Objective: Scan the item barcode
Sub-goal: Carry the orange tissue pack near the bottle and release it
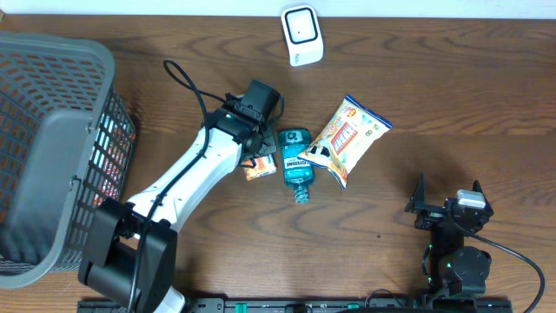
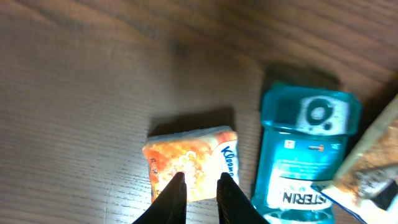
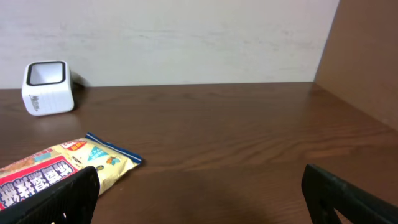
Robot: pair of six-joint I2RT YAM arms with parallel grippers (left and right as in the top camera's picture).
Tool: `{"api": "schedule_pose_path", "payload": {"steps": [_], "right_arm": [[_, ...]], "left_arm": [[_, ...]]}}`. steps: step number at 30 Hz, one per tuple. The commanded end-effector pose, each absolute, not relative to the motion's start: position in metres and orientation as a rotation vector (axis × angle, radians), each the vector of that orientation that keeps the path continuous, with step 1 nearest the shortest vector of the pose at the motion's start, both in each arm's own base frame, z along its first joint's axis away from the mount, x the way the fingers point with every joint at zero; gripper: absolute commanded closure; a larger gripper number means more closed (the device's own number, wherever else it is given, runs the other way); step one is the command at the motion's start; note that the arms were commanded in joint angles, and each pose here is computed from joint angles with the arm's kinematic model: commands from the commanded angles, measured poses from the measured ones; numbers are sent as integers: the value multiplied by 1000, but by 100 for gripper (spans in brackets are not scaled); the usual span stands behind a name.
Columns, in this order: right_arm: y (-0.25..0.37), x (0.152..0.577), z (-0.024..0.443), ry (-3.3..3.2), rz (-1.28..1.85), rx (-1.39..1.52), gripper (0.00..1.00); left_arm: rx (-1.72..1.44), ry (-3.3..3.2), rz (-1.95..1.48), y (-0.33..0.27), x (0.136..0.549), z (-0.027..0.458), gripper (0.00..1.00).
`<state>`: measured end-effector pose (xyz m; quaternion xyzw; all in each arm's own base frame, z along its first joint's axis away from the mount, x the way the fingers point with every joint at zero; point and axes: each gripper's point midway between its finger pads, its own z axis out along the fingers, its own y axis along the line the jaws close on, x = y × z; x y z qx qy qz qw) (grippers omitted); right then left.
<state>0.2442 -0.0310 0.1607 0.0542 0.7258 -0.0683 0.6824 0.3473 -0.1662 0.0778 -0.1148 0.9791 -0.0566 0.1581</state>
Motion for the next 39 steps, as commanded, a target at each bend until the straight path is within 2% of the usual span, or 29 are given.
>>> {"api": "schedule_pose_path", "payload": {"steps": [1, 15, 22, 24, 25, 29, 33, 34, 35, 36, 39], "right_arm": [[-31, 244, 161, 1627, -168, 111, 1], [-31, 244, 161, 1627, -168, 112, 1], [-31, 244, 161, 1627, -168, 112, 1], [-31, 244, 161, 1627, -168, 112, 1], [-31, 244, 161, 1627, -168, 112, 1], [-31, 244, 161, 1627, -168, 112, 1], [-31, 244, 161, 1627, -168, 112, 1], [-31, 244, 161, 1627, -168, 112, 1], [-31, 244, 161, 1627, -168, 112, 1], [-31, 244, 161, 1627, -168, 112, 1], [-31, 244, 161, 1627, -168, 112, 1]], "left_arm": [[-391, 2843, -118, -161, 338, 57, 81], [-480, 2901, -105, -163, 333, 31, 81], [-489, 2993, -89, -166, 322, 2, 82], [-496, 3019, -90, -167, 319, -5, 92], [-496, 3022, -88, -167, 318, -6, 92], [-473, 2988, -122, -169, 327, 8, 92], [-362, 2883, -220, -179, 349, 53, 92], [-332, 2845, -251, -182, 355, 69, 88], [-298, 2803, -282, -184, 360, 87, 78], [-263, 2759, -312, -186, 364, 106, 57], [-156, 2604, -395, -191, 373, 173, 1]]}}
